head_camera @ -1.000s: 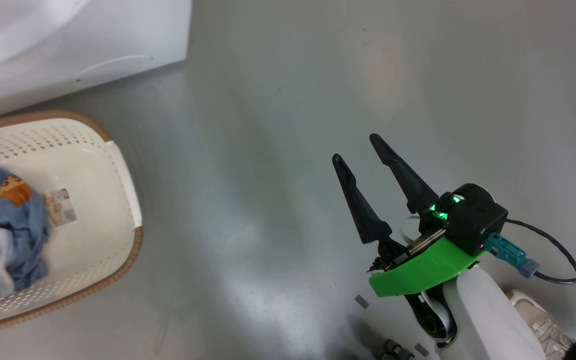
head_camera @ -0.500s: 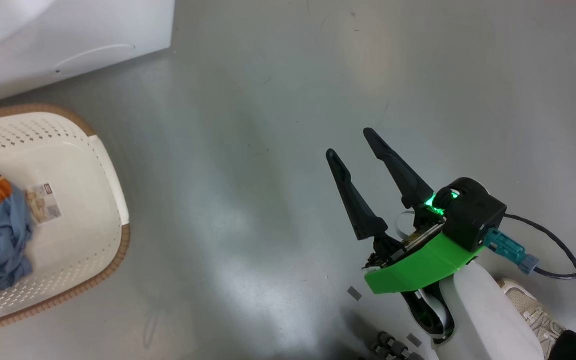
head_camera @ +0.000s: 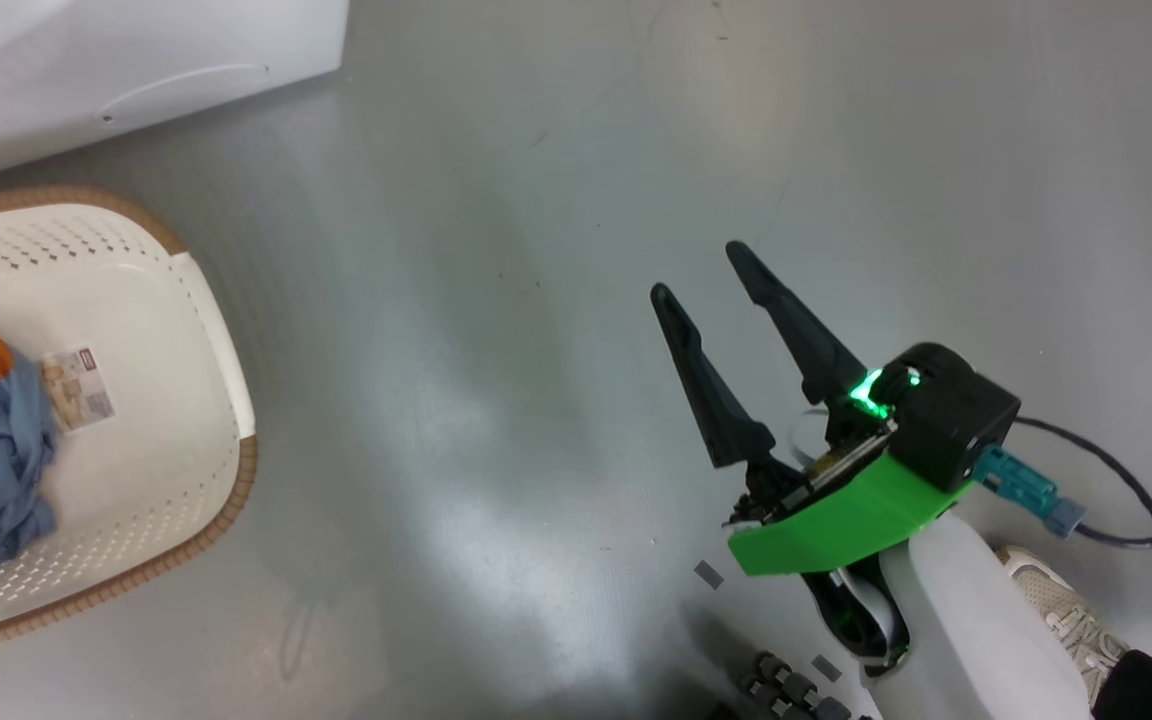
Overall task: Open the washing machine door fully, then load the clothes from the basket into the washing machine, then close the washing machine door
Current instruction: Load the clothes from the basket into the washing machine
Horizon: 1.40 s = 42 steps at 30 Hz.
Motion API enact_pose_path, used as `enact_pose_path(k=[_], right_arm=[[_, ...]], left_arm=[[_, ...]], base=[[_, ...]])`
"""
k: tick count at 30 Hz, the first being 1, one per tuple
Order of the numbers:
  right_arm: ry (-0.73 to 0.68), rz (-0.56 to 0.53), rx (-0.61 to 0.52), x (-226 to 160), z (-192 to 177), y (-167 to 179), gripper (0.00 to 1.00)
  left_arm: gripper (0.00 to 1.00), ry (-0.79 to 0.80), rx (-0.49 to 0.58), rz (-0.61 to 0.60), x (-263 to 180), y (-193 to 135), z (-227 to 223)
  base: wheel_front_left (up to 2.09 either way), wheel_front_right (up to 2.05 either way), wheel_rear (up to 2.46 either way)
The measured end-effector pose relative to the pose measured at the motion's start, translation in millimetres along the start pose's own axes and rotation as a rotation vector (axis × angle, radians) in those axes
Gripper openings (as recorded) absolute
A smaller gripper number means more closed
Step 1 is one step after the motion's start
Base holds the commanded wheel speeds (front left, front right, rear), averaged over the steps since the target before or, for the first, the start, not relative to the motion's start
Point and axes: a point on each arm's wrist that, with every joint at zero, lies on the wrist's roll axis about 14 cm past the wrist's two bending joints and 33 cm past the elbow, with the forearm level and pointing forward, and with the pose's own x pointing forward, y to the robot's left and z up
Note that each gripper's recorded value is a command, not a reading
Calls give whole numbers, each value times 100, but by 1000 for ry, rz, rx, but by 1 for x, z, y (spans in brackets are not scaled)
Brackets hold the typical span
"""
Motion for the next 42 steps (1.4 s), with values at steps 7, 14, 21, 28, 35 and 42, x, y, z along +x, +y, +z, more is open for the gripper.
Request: enact_pose_path(k=[7, 14, 21, 28, 35, 42], right_arm=[[-2, 2, 16, 4, 0, 0, 100], [10, -2, 24, 3, -3, -2, 100], [35, -27, 53, -3, -10, -8, 100], [71, -19, 63, -4, -23, -5, 100], [89, -8, 72, 0, -31, -2, 100], [95, -4, 78, 2, -35, -1, 100]], left_arm=[[0, -246, 32, 61, 0, 13, 51], [0, -529, 75, 111, -4, 15, 111], [0, -791, 105, 146, -18, 12, 164], [0, -874, 117, 193, -5, 21, 170], [0, -762, 121, 206, 31, 29, 134], [0, -653, 73, 151, 48, 28, 117]], base=[[0, 0, 0], [0, 0, 0], [0, 0, 0], [0, 0, 0], [0, 0, 0], [0, 0, 0]])
